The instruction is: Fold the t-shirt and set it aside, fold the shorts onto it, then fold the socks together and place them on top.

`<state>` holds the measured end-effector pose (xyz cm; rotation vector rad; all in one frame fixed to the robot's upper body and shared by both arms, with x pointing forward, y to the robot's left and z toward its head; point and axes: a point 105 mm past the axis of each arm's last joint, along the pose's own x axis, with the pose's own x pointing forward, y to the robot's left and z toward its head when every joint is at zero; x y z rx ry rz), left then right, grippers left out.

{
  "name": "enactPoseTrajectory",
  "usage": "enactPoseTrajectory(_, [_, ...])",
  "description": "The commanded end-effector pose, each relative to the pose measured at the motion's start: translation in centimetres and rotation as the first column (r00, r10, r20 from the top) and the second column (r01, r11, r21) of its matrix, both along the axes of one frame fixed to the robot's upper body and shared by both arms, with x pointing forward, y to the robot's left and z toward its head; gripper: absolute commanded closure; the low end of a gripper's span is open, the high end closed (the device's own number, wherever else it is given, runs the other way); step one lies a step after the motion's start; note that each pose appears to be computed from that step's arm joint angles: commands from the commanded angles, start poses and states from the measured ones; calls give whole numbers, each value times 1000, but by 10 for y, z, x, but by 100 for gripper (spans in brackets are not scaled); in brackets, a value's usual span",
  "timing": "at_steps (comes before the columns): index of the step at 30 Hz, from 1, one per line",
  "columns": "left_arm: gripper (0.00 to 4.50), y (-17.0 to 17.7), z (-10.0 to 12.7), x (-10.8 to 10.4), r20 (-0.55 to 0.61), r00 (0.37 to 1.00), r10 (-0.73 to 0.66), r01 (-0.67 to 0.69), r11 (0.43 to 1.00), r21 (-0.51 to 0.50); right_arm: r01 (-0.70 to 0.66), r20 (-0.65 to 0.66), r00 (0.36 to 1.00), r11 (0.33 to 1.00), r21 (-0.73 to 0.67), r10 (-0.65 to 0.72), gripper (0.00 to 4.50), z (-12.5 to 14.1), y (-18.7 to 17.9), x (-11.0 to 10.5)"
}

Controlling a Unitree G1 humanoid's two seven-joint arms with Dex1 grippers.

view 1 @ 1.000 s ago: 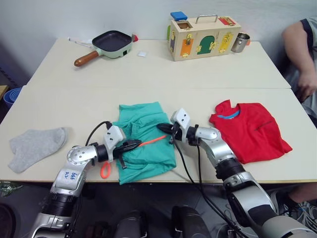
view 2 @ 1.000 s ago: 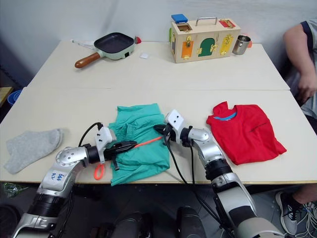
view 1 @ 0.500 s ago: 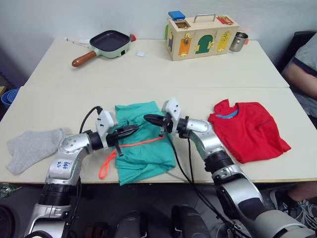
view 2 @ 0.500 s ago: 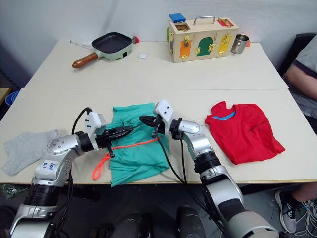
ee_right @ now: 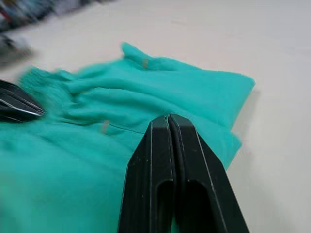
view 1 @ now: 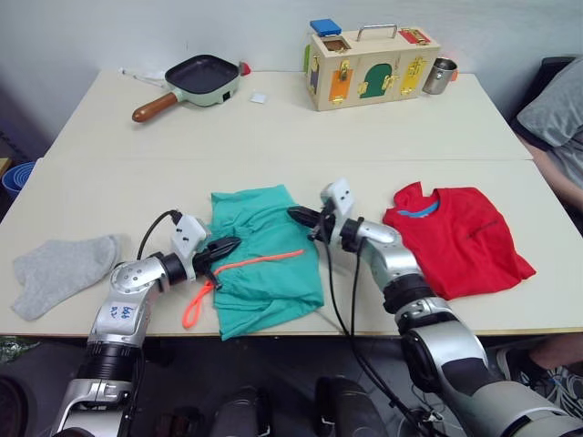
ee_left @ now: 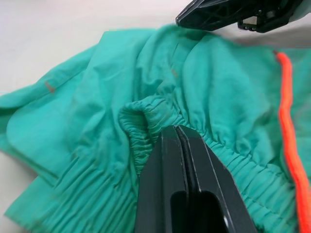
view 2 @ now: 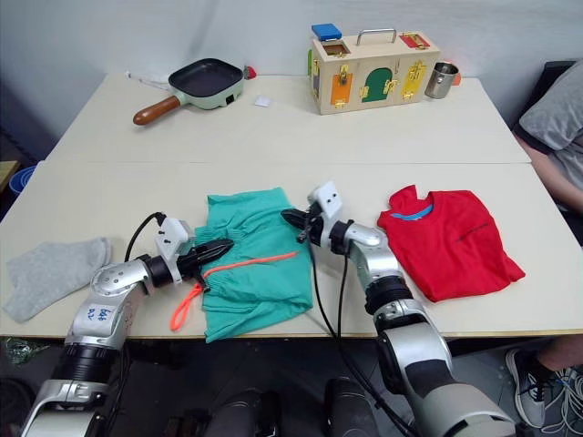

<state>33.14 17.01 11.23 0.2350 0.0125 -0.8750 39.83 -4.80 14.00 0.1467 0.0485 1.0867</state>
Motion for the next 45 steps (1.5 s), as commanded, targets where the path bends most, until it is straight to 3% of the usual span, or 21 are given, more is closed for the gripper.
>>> enactPoseTrajectory(1, [431, 4, 17, -13, 62, 994, -85, 86, 996, -10, -111, -138, 984, 994, 3, 110, 353, 24, -14, -12])
enactPoseTrajectory(4, [359, 8, 17, -18, 53, 990, -127, 127, 992, 16, -114, -323, 941, 993, -20, 101, 251, 22, -26, -17])
enactPoseTrajectory(6, [297, 9, 17, -23, 46, 985, -165, 164, 986, 20, -65, -503, 864, 995, -82, 15, 180, 8, -36, -13])
enactPoseTrajectory(11, [141, 8, 15, -28, 54, 978, -202, 202, 979, 10, -92, -680, 733, 987, -129, -21, 7, -13, -29, -18])
enactPoseTrajectory(15, [15, 9, 23, -32, 91, 977, -191, 196, 979, -51, -206, -737, 670, 976, -73, 87, 0, -17, 0, -32])
enactPoseTrajectory(23, [5, 25, 43, -56, 106, 978, -180, 186, 981, -60, -376, -776, 593, 926, -29, 216, 0, -19, 39, -58])
enactPoseTrajectory(26, [0, 30, 38, -68, 77, 981, -179, 182, 983, -33, -357, -765, 605, 934, -11, 222, 58, -19, 49, -55])
enactPoseTrajectory(32, [0, 23, 39, -75, 81, 980, -181, 185, 982, -36, -256, -759, 626, 967, 17, 179, 274, -17, 46, -40])
enactPoseTrajectory(37, [0, 16, 42, -73, 86, 980, -180, 184, 982, -49, -251, -730, 661, 968, 4, 174, 446, 3, 31, -37])
enactPoseTrajectory(45, [0, 6, 44, -65, 89, 979, -184, 191, 979, -70, -231, -657, 735, 973, -8, 169, 449, 67, -33, -44])
